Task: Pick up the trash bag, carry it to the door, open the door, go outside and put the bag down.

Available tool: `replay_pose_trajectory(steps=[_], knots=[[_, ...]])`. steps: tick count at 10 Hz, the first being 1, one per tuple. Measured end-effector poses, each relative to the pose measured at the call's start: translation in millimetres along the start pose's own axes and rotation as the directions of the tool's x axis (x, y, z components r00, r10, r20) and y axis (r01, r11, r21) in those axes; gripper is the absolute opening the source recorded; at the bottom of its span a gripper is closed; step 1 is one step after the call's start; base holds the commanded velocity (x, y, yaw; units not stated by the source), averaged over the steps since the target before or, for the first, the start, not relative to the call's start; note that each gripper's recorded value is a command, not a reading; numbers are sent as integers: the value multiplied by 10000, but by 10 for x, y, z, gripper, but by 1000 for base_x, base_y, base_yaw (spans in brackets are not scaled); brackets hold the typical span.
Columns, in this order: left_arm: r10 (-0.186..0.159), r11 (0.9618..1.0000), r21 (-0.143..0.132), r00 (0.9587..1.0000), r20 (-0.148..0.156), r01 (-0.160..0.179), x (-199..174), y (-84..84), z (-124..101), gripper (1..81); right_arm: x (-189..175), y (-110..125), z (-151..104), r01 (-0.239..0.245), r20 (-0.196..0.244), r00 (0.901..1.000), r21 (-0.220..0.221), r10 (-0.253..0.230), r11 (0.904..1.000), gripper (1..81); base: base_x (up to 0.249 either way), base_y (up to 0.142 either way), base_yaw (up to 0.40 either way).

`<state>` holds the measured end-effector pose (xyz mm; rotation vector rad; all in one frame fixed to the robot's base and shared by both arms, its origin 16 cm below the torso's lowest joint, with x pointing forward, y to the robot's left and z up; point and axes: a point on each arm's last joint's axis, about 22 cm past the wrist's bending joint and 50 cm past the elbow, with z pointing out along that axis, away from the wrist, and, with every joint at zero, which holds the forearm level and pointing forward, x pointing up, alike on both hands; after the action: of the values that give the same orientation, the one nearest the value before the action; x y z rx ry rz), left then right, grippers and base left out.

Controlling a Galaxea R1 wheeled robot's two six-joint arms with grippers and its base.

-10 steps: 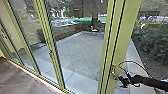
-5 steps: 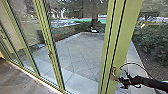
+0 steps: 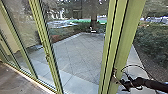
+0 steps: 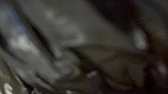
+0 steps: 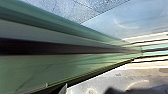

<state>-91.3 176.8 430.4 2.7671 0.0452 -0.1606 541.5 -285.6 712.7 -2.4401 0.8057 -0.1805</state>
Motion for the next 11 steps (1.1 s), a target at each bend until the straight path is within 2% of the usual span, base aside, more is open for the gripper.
replay_pose_trajectory(steps=[2,4,7,9,11], knots=[[-8,10000,-1,10000,20,8,-16,1,0,10,93,42,-45,-187,-243,9995,17,188,9998,811,132,0,0],[-13,10000,4,10000,34,13,-16,-2,-2,10,239,56,-91,-523,-662,9964,132,531,9985,811,132,0,0],[-32,10000,1,10000,80,32,-16,2,-4,10,454,125,-219,-1037,-1313,9852,552,1102,9931,811,132,0,0],[-46,10000,2,9999,108,46,-18,5,-5,10,517,200,-290,-1183,-1497,9805,684,1274,9906,811,132,0,0],[-48,10000,4,9999,120,47,-15,5,-6,10,530,276,-374,-1111,-1497,9815,623,1193,9919,811,132,0,0]])
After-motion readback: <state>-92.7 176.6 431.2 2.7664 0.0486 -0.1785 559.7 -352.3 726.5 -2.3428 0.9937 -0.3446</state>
